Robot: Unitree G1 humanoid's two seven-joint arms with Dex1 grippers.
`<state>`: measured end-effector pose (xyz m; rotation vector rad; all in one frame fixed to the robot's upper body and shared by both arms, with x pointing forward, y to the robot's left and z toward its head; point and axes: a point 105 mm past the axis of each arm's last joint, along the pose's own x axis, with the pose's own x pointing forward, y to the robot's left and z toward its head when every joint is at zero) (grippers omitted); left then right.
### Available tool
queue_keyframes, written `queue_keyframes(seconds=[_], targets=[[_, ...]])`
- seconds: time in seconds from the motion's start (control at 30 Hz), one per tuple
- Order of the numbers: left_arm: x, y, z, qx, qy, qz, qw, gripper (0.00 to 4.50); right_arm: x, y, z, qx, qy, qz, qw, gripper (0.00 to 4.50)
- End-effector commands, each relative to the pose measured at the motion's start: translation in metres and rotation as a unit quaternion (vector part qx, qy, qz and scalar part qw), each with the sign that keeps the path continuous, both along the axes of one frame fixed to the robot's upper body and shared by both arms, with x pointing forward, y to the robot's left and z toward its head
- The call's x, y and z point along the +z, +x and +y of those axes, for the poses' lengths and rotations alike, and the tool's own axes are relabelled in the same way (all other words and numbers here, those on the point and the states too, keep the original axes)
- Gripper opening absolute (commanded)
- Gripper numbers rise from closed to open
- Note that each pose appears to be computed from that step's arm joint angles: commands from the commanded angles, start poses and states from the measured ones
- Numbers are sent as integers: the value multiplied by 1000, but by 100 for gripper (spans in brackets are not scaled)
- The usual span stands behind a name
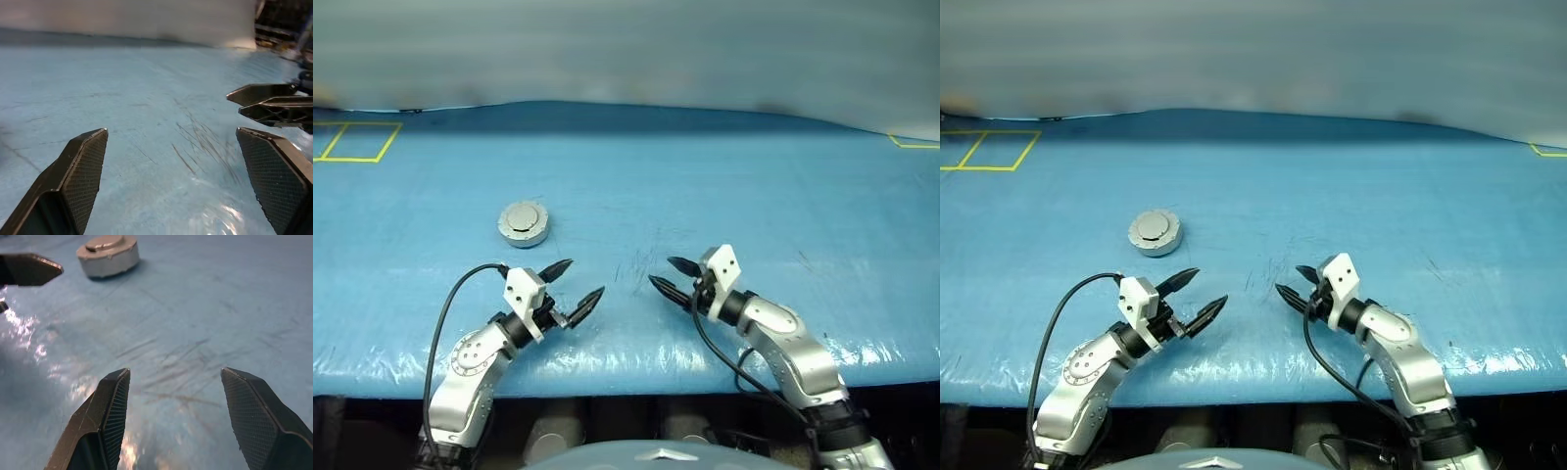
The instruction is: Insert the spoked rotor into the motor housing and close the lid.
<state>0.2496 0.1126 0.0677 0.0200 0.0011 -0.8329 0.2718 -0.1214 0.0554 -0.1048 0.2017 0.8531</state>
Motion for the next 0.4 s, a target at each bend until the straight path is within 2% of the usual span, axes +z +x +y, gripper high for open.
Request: queue_keyframes(seconds=[0.03,0.2,0.4], targets=[[15,8,-1,-2,28,-64,998,446,11,2,-11,3,-49,-62,997,311],[13,10,-3,-18,42,-75,996,446,17,9,-28,-31,-65,-96,993,311],[3,4,-11,-77,60,-60,993,446,23,19,-41,-82,-25,-88,992,311]])
